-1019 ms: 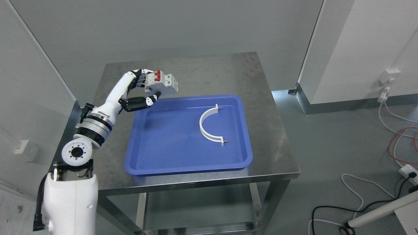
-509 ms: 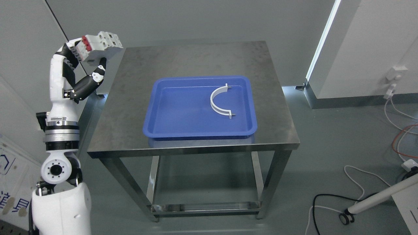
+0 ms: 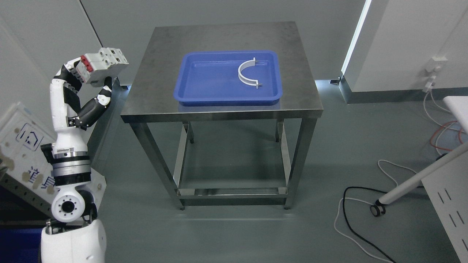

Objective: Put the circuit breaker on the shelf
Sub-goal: 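Hold the breaker raised in the left hand while turning toward the bin shelf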

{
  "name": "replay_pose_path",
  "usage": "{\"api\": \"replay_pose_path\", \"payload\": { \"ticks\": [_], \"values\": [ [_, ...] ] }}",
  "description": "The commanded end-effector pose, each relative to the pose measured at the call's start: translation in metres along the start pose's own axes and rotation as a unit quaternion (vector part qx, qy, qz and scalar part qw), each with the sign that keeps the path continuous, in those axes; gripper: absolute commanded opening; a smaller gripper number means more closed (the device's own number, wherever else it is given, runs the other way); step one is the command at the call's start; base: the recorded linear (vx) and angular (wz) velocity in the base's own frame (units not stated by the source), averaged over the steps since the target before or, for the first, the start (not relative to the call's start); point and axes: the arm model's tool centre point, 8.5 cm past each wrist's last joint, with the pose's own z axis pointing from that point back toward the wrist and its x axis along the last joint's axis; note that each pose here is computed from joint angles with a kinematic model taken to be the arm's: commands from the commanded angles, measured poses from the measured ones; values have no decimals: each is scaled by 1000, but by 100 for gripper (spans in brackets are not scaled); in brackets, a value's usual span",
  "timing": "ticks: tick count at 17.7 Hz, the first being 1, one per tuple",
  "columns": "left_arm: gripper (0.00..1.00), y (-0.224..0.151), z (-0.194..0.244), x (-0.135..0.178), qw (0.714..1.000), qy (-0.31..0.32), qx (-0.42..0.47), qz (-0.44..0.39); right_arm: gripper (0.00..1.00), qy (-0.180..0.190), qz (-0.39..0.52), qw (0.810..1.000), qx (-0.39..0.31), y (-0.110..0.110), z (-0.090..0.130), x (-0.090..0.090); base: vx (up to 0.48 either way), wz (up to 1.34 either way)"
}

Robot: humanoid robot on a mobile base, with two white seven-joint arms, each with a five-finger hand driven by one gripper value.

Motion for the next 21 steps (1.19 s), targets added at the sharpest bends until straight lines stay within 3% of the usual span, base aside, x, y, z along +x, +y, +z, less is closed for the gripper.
{"api": "replay_pose_path", "payload": {
  "ticks": [1, 9, 14, 21],
  "values": [
    [15, 2, 1, 9, 1000, -13, -2, -4, 100, 14, 13, 1000, -8, -10, -1, -3, -366, 132],
    [16, 1, -1, 12, 1000, -14, -4, -3, 100, 14, 13, 1000, -8, -10, -1, -3, -410, 158],
    [16, 0, -24, 35, 999, -51, -2, 0, 100, 14, 13, 1000, -7, -10, -1, -3, -339, 396],
    [17, -6, -42, 42, 999, -28, -32, 5, 100, 13, 13, 1000, -8, -10, -1, -3, -209, 733]
  ]
}}
